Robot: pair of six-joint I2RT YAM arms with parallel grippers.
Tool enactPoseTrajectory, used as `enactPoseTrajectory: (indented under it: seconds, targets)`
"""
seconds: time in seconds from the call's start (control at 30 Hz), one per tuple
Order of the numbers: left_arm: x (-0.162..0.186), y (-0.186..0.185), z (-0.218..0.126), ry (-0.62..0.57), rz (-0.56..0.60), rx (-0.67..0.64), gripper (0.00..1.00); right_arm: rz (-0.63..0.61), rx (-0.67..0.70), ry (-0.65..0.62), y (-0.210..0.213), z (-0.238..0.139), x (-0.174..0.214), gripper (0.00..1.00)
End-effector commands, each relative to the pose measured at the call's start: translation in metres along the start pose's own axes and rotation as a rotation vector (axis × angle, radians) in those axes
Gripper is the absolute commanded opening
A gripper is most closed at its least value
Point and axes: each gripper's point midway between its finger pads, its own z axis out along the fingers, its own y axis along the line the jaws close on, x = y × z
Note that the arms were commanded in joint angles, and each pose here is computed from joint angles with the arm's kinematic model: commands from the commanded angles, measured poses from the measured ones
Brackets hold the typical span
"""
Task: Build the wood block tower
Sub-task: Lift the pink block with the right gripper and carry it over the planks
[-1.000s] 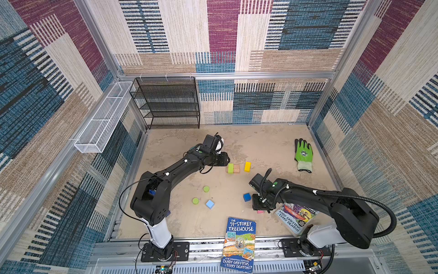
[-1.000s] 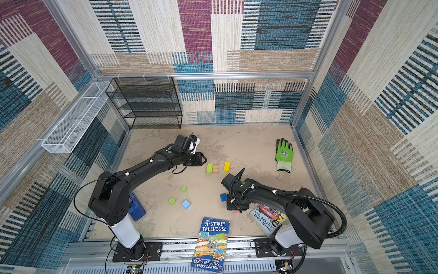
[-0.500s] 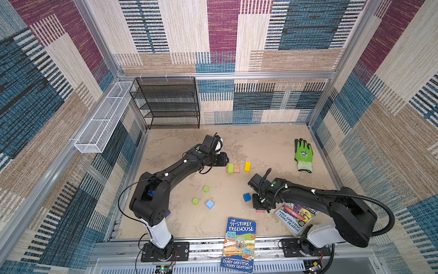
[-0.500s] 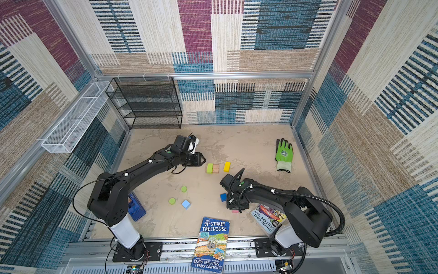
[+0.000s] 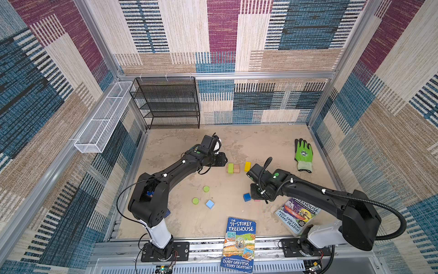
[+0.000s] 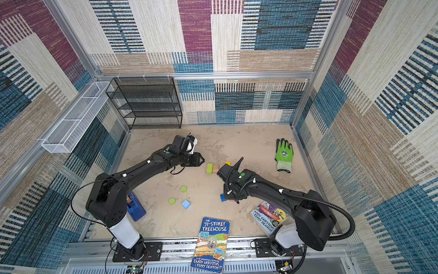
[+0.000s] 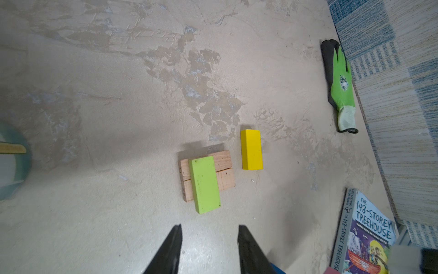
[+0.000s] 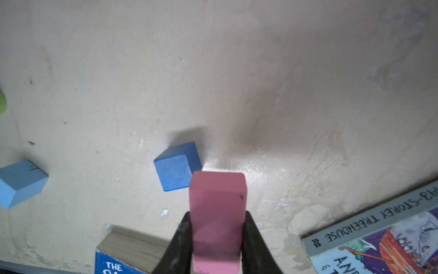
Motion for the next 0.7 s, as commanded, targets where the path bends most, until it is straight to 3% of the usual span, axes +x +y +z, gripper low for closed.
enactPoseTrajectory:
  seconds: [0.0, 0.33, 0.67]
  targets:
    - [-0.002, 0.002, -0.001, -0.008, 0.014, -0.003, 0.43, -0.043, 0.014, -0.048, 0.005, -0.008, -0.018, 0.22]
    - [0.002, 0.016, 0.003, 0.011, -0.008, -0.026, 0.42, -0.156, -0.107, -0.118, 0.052, -0.003, -0.085, 0.22]
    - [0.002, 0.034, 0.003, 0.014, -0.046, -0.04, 0.42, -0.197, -0.121, -0.134, 0.071, 0.026, -0.136, 0.21]
